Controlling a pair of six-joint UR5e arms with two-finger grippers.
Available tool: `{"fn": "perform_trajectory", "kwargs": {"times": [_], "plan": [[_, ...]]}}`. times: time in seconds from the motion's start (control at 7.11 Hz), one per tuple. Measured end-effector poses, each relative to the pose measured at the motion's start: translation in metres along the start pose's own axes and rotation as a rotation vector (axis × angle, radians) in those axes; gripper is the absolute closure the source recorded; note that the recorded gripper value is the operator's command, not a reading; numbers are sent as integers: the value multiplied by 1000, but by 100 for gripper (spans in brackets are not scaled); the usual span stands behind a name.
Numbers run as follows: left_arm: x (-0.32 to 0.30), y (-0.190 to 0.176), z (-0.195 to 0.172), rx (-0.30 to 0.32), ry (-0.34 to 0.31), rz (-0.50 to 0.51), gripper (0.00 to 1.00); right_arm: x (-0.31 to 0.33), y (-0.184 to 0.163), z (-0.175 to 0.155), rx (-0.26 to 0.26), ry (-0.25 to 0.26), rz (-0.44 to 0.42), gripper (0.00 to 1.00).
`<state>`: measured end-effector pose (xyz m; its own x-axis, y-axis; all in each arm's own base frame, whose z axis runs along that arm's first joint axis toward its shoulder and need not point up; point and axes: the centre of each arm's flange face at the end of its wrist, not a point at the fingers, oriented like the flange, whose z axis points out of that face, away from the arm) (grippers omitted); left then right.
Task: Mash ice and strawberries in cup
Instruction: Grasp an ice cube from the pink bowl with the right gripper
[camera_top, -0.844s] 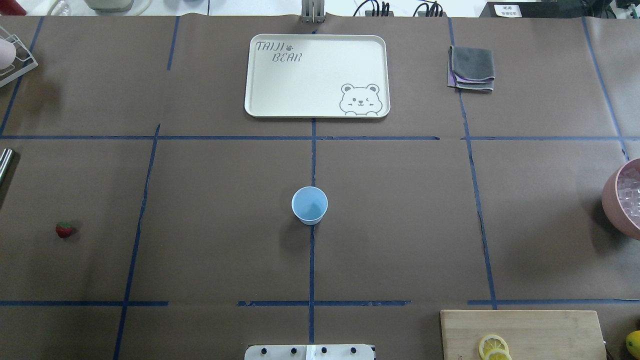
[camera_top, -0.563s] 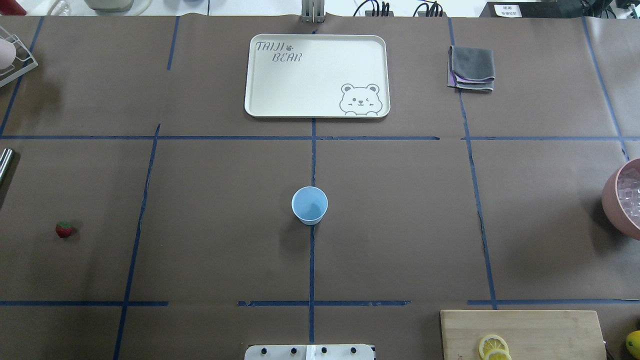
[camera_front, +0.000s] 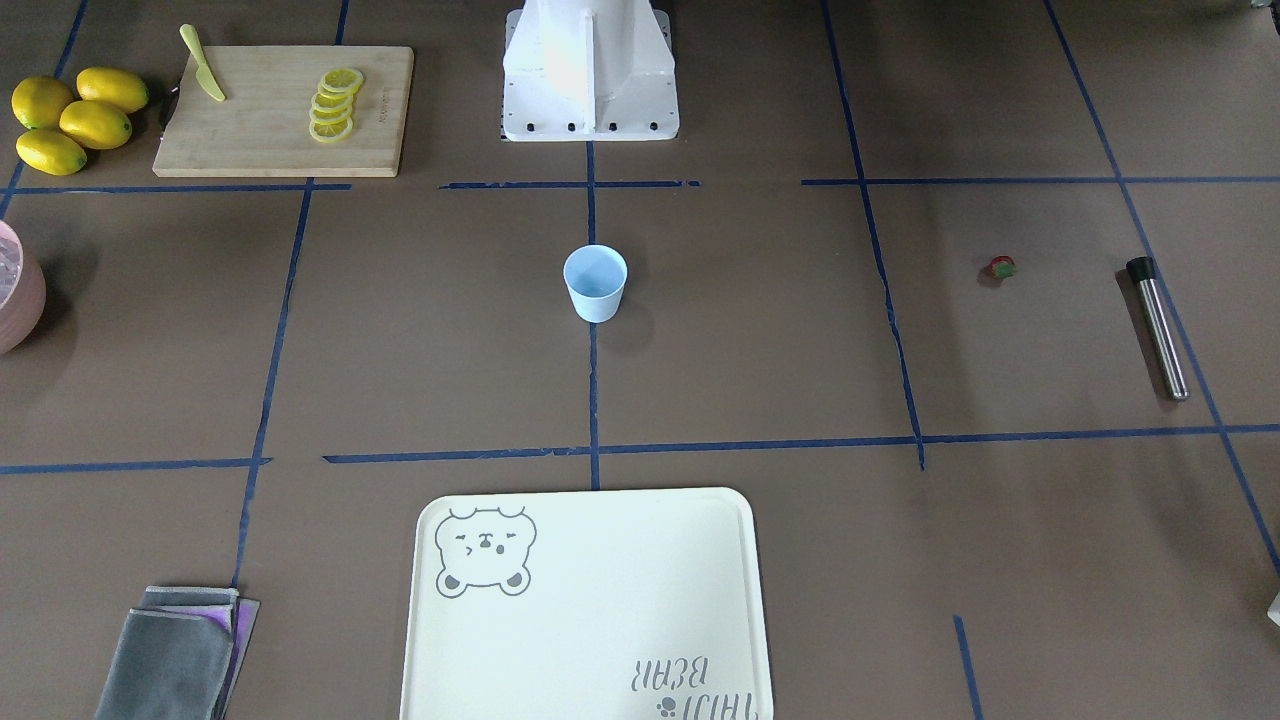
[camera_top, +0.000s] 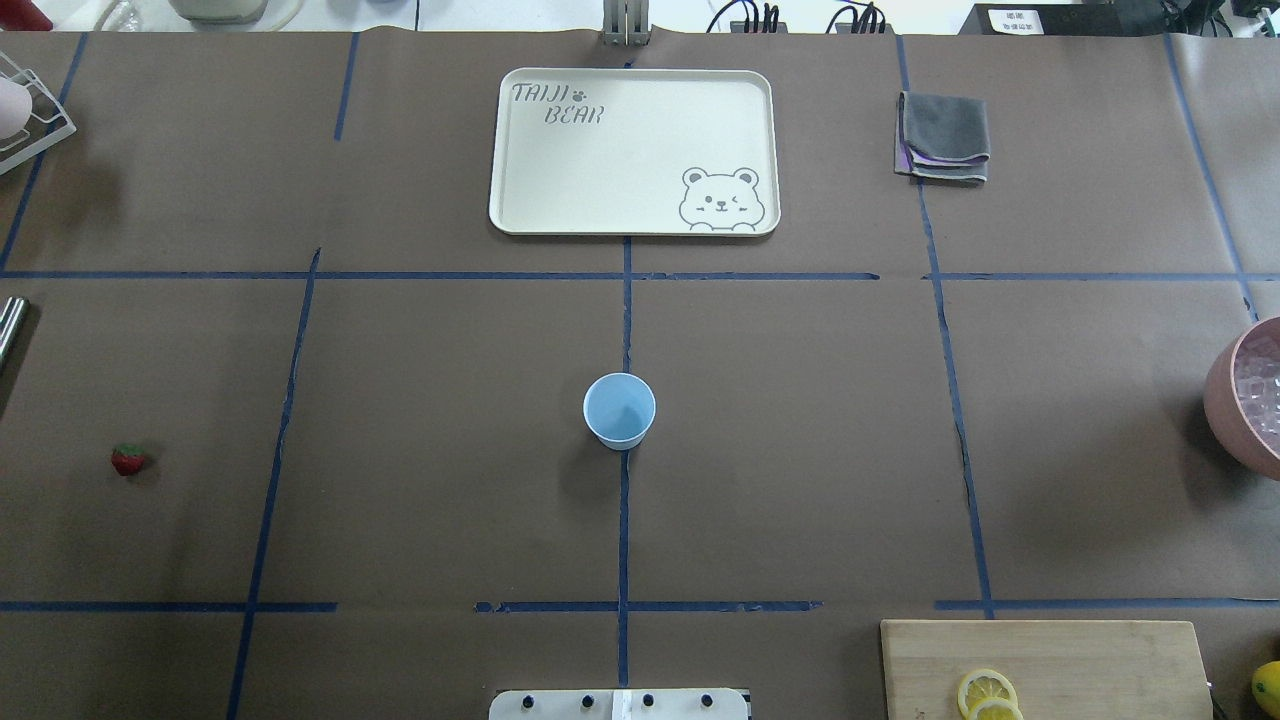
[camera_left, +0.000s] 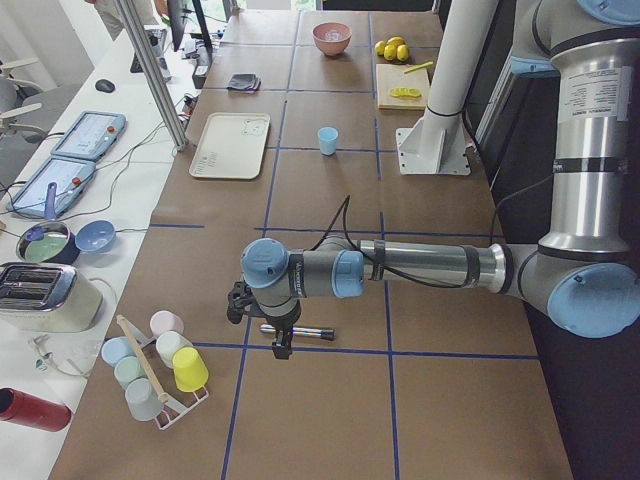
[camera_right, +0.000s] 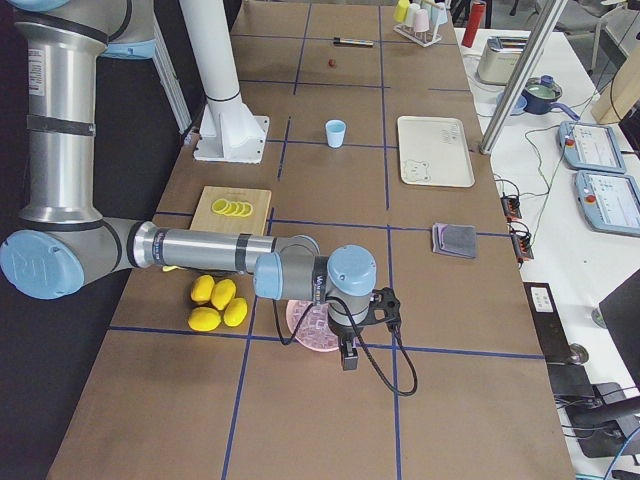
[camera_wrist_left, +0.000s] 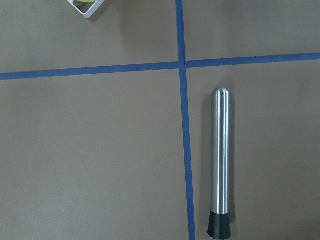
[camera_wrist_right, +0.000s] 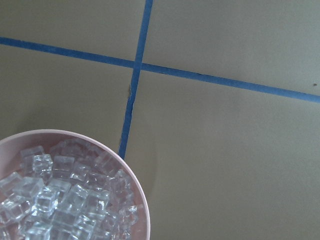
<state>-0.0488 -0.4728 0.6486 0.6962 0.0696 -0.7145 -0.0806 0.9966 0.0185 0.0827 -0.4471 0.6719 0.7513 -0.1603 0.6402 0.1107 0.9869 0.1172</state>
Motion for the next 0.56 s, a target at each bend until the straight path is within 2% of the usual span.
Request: {"fn": "perform_trajectory", "kwargs": {"times": [0.56], "plan": [[-1,1,1,-3,0,-3,0,-1,4,0,-1,-2,7,0]]}}
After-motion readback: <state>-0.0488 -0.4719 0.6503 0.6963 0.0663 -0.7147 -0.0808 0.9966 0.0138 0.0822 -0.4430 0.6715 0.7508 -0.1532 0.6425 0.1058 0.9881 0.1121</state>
